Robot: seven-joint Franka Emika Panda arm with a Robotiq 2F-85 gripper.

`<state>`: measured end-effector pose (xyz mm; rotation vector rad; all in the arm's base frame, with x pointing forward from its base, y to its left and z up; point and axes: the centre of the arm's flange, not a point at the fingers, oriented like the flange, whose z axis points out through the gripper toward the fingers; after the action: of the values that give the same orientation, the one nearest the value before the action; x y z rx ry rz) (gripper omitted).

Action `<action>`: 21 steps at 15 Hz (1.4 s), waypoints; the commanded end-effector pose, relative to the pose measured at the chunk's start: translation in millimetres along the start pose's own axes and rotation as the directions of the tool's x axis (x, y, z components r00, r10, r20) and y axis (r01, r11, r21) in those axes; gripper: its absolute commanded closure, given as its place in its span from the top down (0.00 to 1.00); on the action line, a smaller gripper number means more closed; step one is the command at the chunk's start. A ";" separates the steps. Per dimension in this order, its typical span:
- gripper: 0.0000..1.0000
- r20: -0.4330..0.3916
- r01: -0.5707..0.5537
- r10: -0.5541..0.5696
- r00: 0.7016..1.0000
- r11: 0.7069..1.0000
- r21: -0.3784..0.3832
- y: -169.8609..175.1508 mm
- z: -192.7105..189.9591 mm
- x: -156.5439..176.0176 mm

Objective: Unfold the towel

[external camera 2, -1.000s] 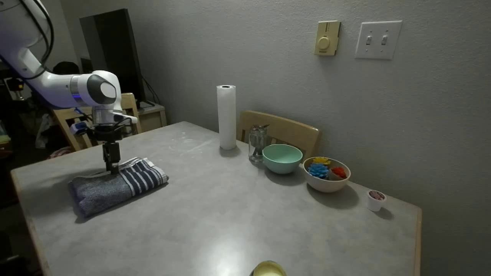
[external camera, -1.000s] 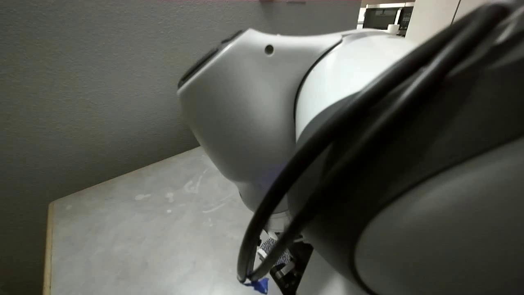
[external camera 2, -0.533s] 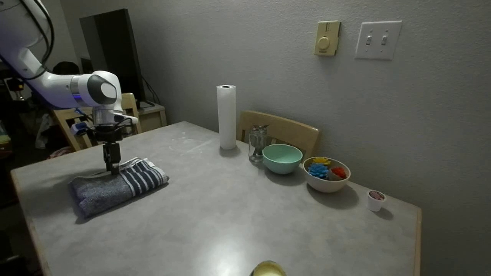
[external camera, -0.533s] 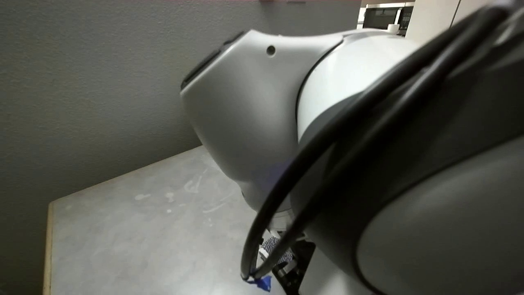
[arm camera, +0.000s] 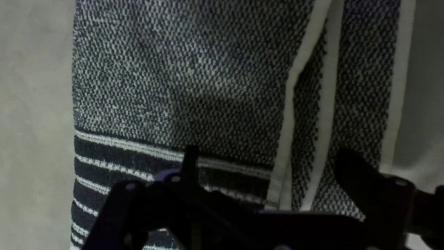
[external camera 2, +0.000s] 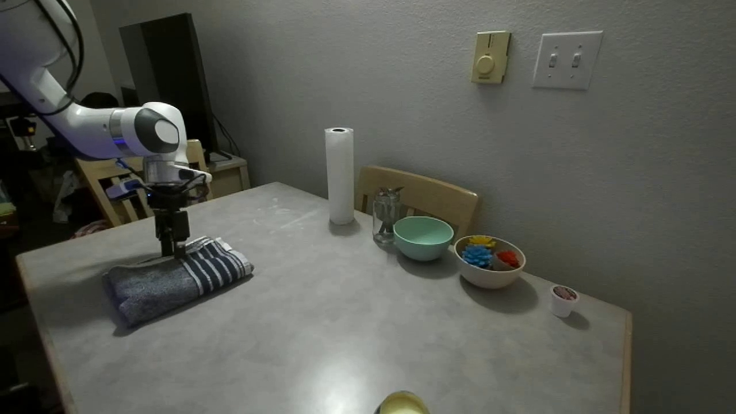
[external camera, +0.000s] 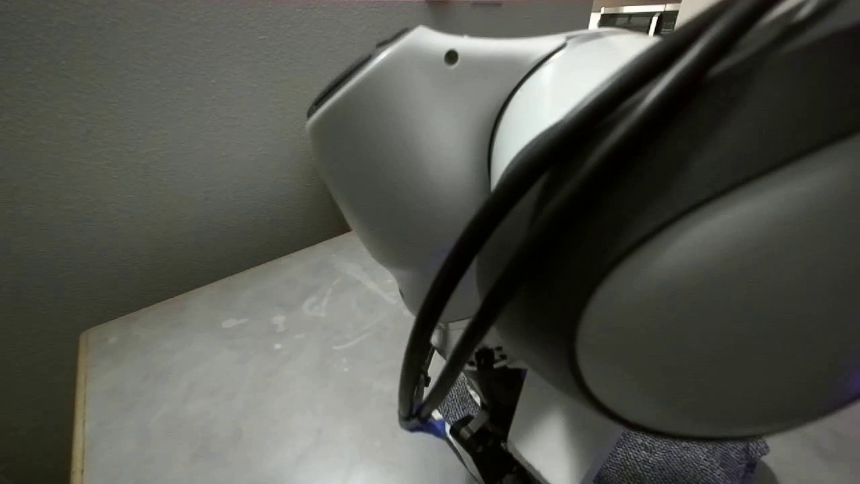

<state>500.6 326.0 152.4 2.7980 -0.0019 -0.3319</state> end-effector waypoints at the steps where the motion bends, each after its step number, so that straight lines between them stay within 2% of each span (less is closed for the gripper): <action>1: 1.00 -0.001 0.065 -0.065 0.998 0.997 0.039 27.3 -7.2 -4.8; 8: 1.00 -0.015 0.098 -0.097 0.995 0.992 0.076 42.9 2.0 3.2; 16: 1.00 -0.104 0.026 -0.015 0.994 0.994 0.107 51.8 -8.5 27.7; 21: 1.00 -0.172 -0.077 0.111 0.979 0.978 0.194 47.9 -14.9 38.0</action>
<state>542.6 286.1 168.5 2.9548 -0.0421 -0.1292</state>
